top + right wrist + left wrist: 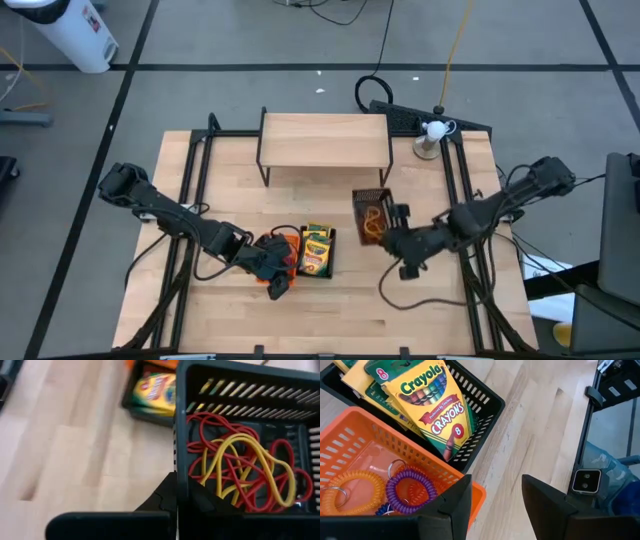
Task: Pick & Place Office Desk Supplies
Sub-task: Put the right black bin on the shelf
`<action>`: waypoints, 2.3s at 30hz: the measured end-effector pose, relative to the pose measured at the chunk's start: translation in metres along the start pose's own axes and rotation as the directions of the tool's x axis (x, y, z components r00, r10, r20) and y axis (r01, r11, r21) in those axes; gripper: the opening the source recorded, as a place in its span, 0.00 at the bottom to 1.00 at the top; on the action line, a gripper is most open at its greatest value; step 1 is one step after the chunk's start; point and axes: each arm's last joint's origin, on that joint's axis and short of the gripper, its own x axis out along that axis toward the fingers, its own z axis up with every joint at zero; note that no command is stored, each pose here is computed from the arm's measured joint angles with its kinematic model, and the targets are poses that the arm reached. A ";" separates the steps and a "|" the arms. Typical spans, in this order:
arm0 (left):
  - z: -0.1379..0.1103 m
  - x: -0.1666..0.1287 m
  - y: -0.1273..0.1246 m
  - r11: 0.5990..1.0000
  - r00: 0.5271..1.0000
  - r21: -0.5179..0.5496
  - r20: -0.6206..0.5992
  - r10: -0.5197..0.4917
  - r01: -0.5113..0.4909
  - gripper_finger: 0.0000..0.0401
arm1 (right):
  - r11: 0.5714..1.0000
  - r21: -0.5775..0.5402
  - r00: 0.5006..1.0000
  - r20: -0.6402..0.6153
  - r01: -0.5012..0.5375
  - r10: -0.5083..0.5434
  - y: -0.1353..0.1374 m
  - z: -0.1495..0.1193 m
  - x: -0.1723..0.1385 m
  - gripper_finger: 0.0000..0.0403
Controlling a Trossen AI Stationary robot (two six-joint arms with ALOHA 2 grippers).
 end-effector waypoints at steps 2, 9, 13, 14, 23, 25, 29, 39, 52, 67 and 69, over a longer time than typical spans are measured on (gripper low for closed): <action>0.000 0.000 0.000 1.000 1.000 -0.008 0.008 0.005 -0.005 0.42 | 1.000 -0.017 1.000 0.001 0.026 -0.026 -0.011 0.009 -0.008 0.00; 0.003 0.000 0.002 0.999 0.999 -0.026 0.025 0.019 -0.019 0.42 | 0.988 -0.038 0.983 -0.101 0.148 -0.151 -0.064 0.026 -0.015 0.00; 0.006 0.001 0.004 1.000 0.999 -0.009 0.031 0.025 -0.025 0.42 | 0.984 -0.012 0.971 -0.157 0.178 -0.178 -0.101 0.029 -0.010 0.00; 0.006 0.001 0.005 1.000 0.999 -0.002 0.032 0.027 -0.027 0.42 | 0.984 -0.004 0.970 -0.169 0.178 -0.176 -0.110 0.028 -0.008 0.00; 0.007 0.001 0.006 0.996 1.000 0.082 0.019 0.020 -0.021 0.42 | 0.985 0.035 0.955 -0.252 0.171 -0.157 -0.169 0.016 0.015 0.00; 0.007 0.001 0.006 0.996 1.000 0.093 0.004 0.012 -0.013 0.42 | 0.986 0.046 0.959 -0.247 0.159 -0.142 -0.177 0.015 0.020 0.00; 0.006 0.001 0.006 0.995 1.000 0.095 -0.013 0.003 -0.002 0.42 | 0.989 0.048 0.961 -0.245 0.142 -0.126 -0.189 0.014 0.029 0.00; 0.005 0.001 0.005 0.993 0.999 0.120 -0.040 -0.016 0.021 0.42 | 0.988 0.033 0.954 -0.267 0.154 -0.139 -0.202 0.009 0.037 0.00; 0.005 0.001 0.004 0.995 0.997 0.092 -0.069 -0.040 0.047 0.42 | 0.984 0.040 0.949 -0.273 0.176 -0.159 -0.213 0.005 0.034 0.00; 0.005 0.001 0.004 0.998 0.997 0.052 -0.067 -0.039 0.043 0.42 | 0.984 0.011 0.946 -0.277 0.177 -0.167 -0.218 0.002 0.033 0.00; 0.005 0.001 0.004 0.998 0.997 0.051 -0.067 -0.039 0.043 0.42 | 0.984 0.011 0.946 -0.276 0.178 -0.168 -0.218 0.002 0.033 0.00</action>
